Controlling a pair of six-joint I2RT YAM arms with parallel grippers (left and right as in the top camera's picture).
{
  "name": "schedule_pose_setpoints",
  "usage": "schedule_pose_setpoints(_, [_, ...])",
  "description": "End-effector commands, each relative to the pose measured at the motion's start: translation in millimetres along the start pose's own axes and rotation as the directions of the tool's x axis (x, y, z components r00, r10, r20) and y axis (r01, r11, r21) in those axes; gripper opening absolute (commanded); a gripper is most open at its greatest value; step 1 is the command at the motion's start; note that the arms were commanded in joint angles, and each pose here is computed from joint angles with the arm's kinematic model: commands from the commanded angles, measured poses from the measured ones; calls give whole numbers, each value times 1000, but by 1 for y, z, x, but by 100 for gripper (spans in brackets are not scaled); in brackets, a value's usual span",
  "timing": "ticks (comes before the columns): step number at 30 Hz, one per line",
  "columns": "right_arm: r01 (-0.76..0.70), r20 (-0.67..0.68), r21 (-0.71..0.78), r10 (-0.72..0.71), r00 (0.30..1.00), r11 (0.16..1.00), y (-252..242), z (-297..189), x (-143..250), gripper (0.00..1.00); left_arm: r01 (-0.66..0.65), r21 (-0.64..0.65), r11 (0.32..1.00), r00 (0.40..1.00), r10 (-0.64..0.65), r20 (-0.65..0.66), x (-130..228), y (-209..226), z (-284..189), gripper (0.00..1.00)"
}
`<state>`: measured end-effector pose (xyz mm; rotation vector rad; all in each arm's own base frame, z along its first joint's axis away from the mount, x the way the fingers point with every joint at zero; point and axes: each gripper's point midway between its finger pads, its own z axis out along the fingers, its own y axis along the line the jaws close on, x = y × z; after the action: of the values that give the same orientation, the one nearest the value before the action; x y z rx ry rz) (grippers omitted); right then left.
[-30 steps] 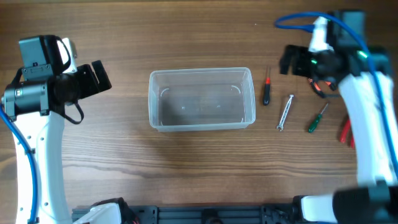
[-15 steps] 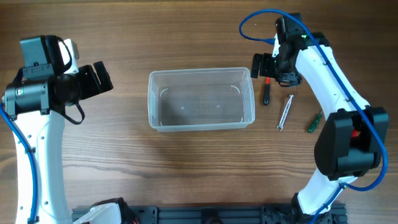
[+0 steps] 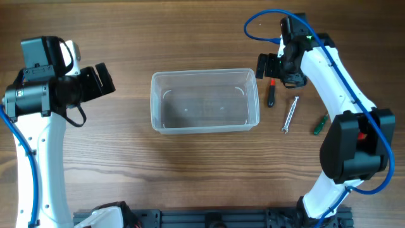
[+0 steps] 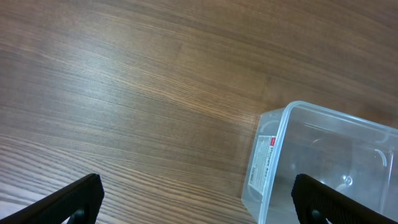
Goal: Pack container
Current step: 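Retract the left arm and grasp the red-black screwdriver with the right gripper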
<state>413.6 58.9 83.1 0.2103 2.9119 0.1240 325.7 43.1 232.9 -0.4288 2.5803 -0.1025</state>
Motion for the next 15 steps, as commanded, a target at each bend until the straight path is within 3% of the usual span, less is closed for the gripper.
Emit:
schedule_pose_setpoints(1, [-30, -31, 40, 32, 999, 999, -11, 15, 14, 100, 13, 12, 1000, 1000, -13, -6, 0, -1, -1, 100])
schedule_pose_setpoints(15, [-45, -58, 47, 48, 997, 998, -30, 64, 24, 100, 13, 12, 1000, 1000, -13, -10, 1, -1, -1, 100])
